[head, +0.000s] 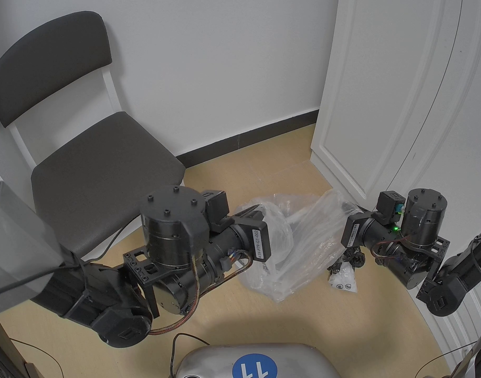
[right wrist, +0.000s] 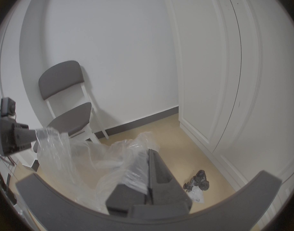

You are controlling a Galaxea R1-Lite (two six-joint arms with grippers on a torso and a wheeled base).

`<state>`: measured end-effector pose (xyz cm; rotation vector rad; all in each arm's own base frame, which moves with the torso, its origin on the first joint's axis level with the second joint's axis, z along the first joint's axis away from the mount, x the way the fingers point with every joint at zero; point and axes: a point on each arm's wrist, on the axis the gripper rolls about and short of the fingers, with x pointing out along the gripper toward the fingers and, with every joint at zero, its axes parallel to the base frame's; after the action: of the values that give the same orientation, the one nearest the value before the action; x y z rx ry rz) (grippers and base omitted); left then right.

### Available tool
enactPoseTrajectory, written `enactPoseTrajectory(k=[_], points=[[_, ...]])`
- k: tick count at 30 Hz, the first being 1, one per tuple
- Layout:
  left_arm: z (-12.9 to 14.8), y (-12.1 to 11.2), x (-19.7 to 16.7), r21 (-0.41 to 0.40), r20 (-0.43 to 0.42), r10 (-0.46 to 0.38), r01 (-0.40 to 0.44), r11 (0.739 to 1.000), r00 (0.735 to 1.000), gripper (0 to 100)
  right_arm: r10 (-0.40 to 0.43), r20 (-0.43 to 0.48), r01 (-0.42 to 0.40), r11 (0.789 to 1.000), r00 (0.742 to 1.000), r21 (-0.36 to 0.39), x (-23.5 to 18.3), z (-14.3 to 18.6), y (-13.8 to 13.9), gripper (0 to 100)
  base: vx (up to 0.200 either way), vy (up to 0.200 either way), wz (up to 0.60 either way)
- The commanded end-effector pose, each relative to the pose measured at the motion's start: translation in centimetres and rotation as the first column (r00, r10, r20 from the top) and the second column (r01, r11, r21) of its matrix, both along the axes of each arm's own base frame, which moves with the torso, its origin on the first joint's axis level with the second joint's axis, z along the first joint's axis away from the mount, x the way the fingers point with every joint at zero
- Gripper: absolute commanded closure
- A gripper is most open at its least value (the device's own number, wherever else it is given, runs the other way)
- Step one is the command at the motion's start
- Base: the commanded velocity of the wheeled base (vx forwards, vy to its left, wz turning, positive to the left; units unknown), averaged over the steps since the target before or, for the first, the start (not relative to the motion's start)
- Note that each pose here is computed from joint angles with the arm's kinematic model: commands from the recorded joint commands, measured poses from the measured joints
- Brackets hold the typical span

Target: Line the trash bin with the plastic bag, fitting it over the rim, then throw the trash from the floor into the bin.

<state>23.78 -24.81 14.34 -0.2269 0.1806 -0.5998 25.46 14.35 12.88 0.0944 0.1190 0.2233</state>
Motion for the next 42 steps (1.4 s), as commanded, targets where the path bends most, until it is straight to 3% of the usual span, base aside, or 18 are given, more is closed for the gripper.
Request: enactPoseTrajectory(k=[1, 7, 29, 42], points=[[-1.4, -0.3, 1.4, 0.018, -0.023, 0.024, -0.024, 1.000, 0.999, 100, -0.018, -0.025, 0.018, 1.000, 1.000, -0.017, 1.4, -2.2, 0.2, 100, 0.000, 0.000, 0.00], [-2.0, -0.7, 2.3, -0.004, -0.043, 0.041, -0.042, 0.999, 0.998, 100, -0.027, -0.024, 0.027, 0.999, 0.999, -0.018, 2.4, -3.8, 0.4, 100, 0.000, 0.000, 0.00], [-6.1, -1.3, 5.1, 0.042, -0.110, 0.084, -0.080, 0.996, 0.990, 100, -0.064, -0.085, 0.060, 0.997, 0.994, -0.050, 4.8, -6.9, 0.4, 100, 0.000, 0.000, 0.00], [-7.1, -0.8, 8.2, -0.005, -0.129, 0.149, -0.151, 0.989, 0.980, 100, -0.097, -0.106, 0.100, 0.995, 0.990, 0.029, 8.0, -9.4, 1.5, 100, 0.000, 0.000, 0.00]])
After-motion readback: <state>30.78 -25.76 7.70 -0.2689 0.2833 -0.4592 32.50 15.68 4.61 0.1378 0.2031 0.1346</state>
